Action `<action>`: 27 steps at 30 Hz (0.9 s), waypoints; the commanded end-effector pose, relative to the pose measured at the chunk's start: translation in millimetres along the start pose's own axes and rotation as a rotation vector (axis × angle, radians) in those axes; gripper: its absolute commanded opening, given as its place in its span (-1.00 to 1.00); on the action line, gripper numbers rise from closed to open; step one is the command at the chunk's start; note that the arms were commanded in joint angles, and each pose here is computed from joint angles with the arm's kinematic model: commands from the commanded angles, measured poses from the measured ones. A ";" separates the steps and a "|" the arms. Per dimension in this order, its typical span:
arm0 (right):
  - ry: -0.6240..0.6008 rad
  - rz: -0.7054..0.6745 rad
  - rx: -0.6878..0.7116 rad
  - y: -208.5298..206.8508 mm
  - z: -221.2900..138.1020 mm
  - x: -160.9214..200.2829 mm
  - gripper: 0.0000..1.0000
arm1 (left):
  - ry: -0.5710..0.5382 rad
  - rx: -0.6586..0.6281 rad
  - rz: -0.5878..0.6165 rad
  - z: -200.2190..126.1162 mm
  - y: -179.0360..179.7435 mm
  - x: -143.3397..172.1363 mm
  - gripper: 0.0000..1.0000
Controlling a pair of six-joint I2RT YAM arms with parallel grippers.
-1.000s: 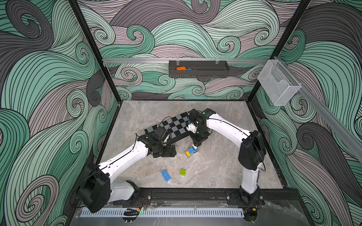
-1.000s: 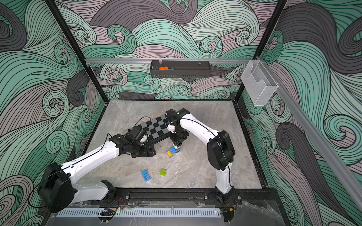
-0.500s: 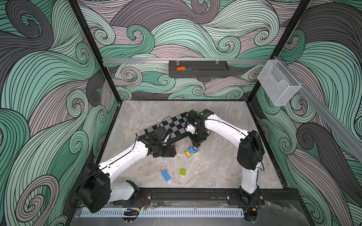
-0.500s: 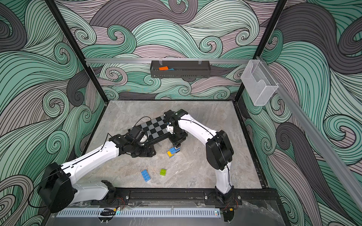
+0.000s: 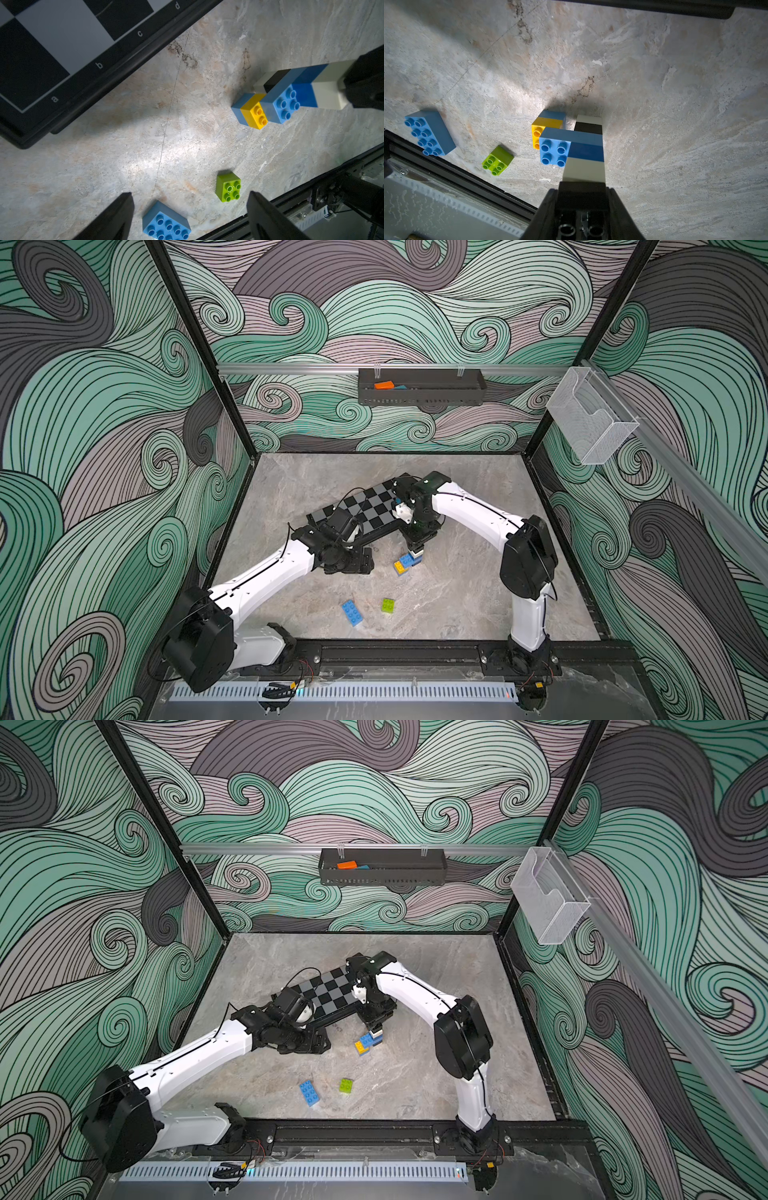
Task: Assemble a giraffe with lego
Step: Assemble the lego brick with the lego brick.
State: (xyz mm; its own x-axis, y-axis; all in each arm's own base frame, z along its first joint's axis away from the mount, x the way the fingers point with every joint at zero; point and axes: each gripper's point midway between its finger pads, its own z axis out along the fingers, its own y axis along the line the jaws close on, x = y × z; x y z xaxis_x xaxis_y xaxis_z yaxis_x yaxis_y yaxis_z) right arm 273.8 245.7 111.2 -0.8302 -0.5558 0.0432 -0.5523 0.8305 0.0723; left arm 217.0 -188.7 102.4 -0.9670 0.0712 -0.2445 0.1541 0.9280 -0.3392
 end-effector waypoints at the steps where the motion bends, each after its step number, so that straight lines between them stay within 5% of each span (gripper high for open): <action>1: 0.008 0.006 0.011 0.6 0.0 -2.0 -0.75 | -0.015 -0.002 0.028 -5.8 -3.2 -3.0 0.78; 27: 0.113 0.062 0.081 -10.4 57.6 33.8 -0.70 | 0.005 -0.009 0.048 -6.9 -0.4 4.5 0.79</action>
State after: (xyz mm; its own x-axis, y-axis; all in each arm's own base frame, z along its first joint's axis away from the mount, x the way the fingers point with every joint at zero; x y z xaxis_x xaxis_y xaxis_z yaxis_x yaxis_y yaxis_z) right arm 266.6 239.9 105.0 -0.8514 -0.5244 -0.0134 -0.5245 0.8505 0.0396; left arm 215.9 -188.0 101.9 -0.9654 0.0883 -0.2455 0.1695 0.9277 -0.3327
